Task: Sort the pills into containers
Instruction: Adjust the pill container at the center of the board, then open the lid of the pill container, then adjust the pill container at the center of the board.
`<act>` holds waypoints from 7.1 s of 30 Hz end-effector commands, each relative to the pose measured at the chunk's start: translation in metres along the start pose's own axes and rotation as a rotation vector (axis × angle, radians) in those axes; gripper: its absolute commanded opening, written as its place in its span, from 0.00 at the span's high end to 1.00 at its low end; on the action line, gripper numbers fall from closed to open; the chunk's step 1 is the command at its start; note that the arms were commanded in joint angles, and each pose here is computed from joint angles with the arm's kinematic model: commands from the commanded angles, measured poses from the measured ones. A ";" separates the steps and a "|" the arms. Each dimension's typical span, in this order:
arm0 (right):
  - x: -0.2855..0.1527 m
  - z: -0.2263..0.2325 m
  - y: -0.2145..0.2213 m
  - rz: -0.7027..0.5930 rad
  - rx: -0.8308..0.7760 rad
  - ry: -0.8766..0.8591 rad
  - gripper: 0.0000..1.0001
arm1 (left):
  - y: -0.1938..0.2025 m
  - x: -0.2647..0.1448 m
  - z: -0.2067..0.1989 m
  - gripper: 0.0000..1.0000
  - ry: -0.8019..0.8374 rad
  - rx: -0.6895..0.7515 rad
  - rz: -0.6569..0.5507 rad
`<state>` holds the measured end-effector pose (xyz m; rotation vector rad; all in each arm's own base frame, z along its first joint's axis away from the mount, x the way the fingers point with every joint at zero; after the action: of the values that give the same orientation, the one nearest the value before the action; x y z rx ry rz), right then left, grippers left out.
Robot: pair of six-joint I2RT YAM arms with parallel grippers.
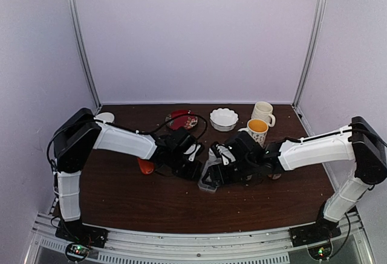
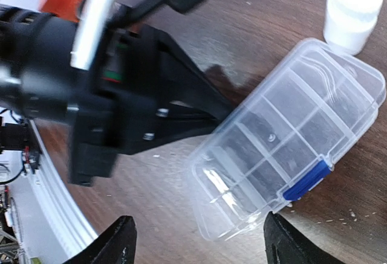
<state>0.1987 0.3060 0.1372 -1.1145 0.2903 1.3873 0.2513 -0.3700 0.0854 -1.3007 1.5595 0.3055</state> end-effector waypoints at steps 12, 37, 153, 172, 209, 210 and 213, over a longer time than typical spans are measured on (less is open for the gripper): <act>-0.007 0.025 -0.011 -0.068 0.022 -0.188 0.27 | -0.006 -0.023 -0.004 1.00 0.014 -0.005 -0.099; -0.029 -0.026 -0.012 -0.207 0.136 0.052 0.80 | 0.014 -0.063 -0.027 0.34 0.125 0.210 -0.162; 0.041 -0.059 -0.016 -0.119 0.339 -0.214 0.82 | -0.007 -0.031 -0.007 0.75 0.062 0.119 -0.068; 0.041 -0.061 -0.014 -0.125 0.349 -0.223 0.49 | 0.001 -0.070 -0.050 0.12 -0.119 0.166 -0.093; 0.035 -0.061 -0.017 -0.113 0.295 -0.152 0.50 | 0.030 -0.042 0.023 0.77 -0.154 -0.073 0.012; 0.034 -0.060 -0.017 -0.113 0.292 -0.150 0.50 | 0.030 -0.041 0.025 0.77 -0.173 -0.071 0.017; 0.033 -0.060 -0.018 -0.112 0.285 -0.141 0.50 | 0.034 -0.039 0.033 0.75 -0.249 -0.066 0.043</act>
<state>0.2491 0.2918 0.0961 -0.7296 0.2408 1.2897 0.2298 -0.3153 0.0951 -1.2606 1.4296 0.4879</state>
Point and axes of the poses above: each gripper's point midway between its finger pads, its own x axis out along the fingers, its own z axis along the line the jaws close on, y = z × x, the point moved 8 cm from there along -x, back along the fingers, and after that the axes turned 2 degrees about x, right-handed, at the moved point
